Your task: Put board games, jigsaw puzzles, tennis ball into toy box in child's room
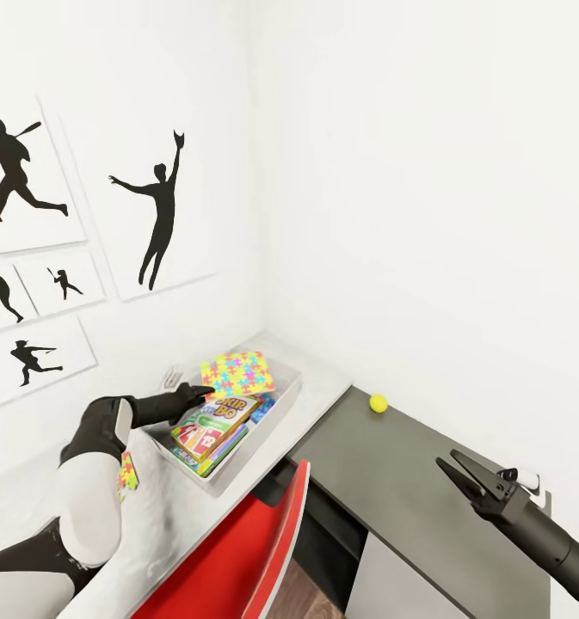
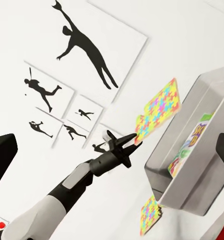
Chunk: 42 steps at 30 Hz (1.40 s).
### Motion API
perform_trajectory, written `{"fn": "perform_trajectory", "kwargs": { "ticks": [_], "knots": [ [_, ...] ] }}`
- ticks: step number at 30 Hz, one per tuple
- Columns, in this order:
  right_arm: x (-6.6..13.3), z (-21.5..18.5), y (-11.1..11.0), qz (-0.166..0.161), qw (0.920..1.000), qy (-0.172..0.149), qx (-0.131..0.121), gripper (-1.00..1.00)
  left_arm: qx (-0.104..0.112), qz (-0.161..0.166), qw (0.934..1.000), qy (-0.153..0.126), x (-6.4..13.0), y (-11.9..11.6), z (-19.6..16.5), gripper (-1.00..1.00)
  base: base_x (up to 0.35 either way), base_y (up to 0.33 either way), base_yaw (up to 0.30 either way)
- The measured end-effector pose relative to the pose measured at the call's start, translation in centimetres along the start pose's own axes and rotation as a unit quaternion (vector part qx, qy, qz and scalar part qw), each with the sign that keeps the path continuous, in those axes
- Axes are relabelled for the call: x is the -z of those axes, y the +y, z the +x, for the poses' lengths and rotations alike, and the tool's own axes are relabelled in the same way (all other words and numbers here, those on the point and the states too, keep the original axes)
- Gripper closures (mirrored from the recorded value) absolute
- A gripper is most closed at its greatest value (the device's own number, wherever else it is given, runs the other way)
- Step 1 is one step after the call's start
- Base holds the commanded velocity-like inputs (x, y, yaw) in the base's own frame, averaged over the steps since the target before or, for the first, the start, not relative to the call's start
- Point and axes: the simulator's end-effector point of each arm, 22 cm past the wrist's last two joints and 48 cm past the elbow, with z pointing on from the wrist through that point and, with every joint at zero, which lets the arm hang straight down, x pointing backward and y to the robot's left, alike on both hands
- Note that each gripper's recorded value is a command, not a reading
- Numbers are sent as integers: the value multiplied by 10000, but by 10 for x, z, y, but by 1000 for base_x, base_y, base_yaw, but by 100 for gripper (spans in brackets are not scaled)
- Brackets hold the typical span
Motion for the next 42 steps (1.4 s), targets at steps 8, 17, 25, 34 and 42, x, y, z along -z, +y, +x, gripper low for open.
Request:
{"fn": "perform_trajectory", "kwargs": {
  "ticks": [8,17,25,34,42],
  "knots": [
    [0,0,0,-2,10000,-2,-1,-100,-39,-72,10000,-21,-8,-1,4,100,0,0,0],
    [0,0,0,-1,10000,-2,-1,-100,-40,-232,9997,-3,-10,5,7,100,0,0,0],
    [0,0,0,3,10000,0,3,-100,221,-424,9988,-91,-9,19,8,100,0,0,0],
    [0,0,0,-1,10000,-1,3,-100,256,-569,9980,-89,-10,25,11,100,0,0,0],
    [5,-7,-1,41,9999,-90,39,-100,282,-694,9971,-94,-10,31,11,-100,0,0,0]
  ]
}}
